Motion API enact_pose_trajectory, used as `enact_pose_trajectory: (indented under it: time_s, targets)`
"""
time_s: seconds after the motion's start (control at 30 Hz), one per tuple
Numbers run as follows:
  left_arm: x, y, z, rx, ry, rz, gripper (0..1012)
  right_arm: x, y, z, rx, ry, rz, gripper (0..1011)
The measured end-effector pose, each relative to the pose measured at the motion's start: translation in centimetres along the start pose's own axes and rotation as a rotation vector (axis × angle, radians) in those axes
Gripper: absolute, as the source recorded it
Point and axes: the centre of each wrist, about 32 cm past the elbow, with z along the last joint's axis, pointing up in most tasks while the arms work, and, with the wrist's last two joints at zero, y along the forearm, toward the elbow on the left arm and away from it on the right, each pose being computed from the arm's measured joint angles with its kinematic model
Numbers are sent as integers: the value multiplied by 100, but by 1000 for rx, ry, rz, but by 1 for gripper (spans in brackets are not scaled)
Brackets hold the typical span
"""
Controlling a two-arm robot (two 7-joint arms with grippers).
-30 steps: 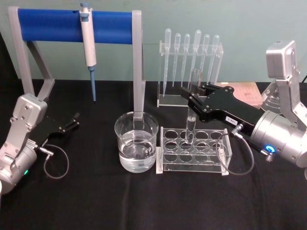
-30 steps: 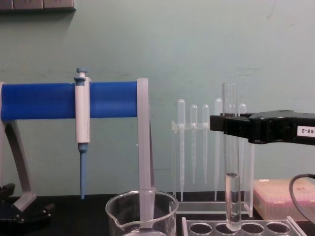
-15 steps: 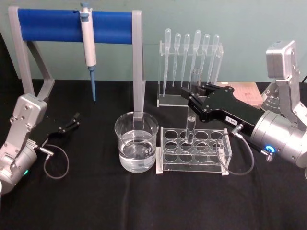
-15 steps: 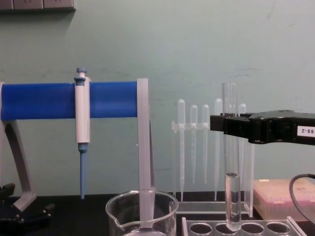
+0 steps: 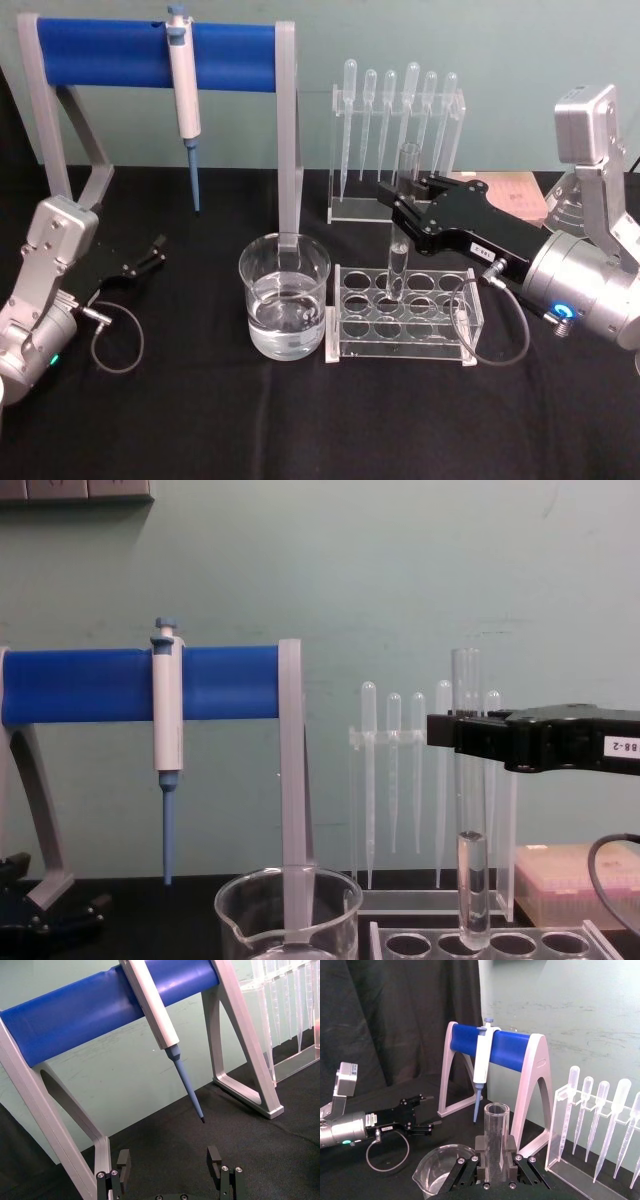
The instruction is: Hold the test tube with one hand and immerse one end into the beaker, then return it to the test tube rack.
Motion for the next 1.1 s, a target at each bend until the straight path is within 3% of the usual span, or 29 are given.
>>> enact_pose_trajectory:
  time_s: [1.1]
  targets:
    - [0, 0, 0, 0, 0, 0, 1000, 0, 0, 0, 0, 0, 0, 225]
